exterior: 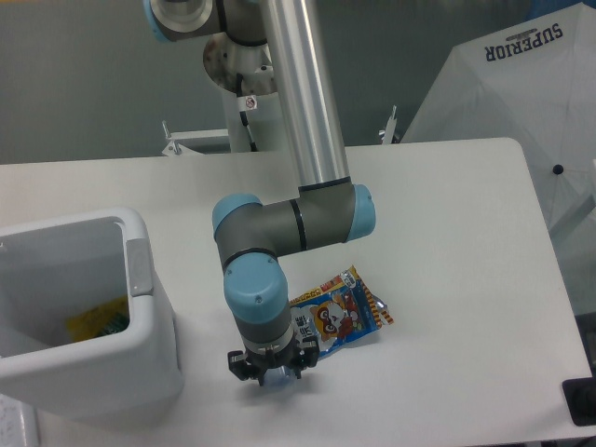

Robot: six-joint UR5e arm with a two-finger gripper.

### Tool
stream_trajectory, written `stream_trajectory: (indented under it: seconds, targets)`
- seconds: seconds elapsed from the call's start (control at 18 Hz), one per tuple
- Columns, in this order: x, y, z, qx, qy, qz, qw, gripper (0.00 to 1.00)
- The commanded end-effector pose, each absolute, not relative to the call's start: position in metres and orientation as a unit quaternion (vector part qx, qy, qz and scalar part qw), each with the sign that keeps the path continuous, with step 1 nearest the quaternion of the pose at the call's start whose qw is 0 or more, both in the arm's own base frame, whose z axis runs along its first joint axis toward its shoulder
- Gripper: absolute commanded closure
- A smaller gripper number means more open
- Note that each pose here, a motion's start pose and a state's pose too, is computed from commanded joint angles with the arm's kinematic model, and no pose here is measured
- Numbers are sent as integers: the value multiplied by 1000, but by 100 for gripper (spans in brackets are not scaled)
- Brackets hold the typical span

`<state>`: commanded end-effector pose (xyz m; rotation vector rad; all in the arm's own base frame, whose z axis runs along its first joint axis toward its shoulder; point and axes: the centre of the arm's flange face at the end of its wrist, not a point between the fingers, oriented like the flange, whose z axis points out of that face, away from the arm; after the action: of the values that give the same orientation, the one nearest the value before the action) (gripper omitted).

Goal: Place the trash in the trash can
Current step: 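Align the gripper over the bottle's cap end and close on it, then lift the clear bottle up off the table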

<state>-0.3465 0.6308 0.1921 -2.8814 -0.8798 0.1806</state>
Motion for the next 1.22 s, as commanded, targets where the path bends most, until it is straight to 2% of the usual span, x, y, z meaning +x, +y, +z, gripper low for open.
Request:
stream_trajectory:
  seconds: [0.5,0.56,0.89,1.22]
  targets:
    - [-357,637,215,-950,-295,53,87,40]
    - [-358,637,223,-949,-296,54,93,40]
    - [-370,632,269,-938,-306,-14,160,40]
    - [-388,643,327,-927,-305,-7,218,40]
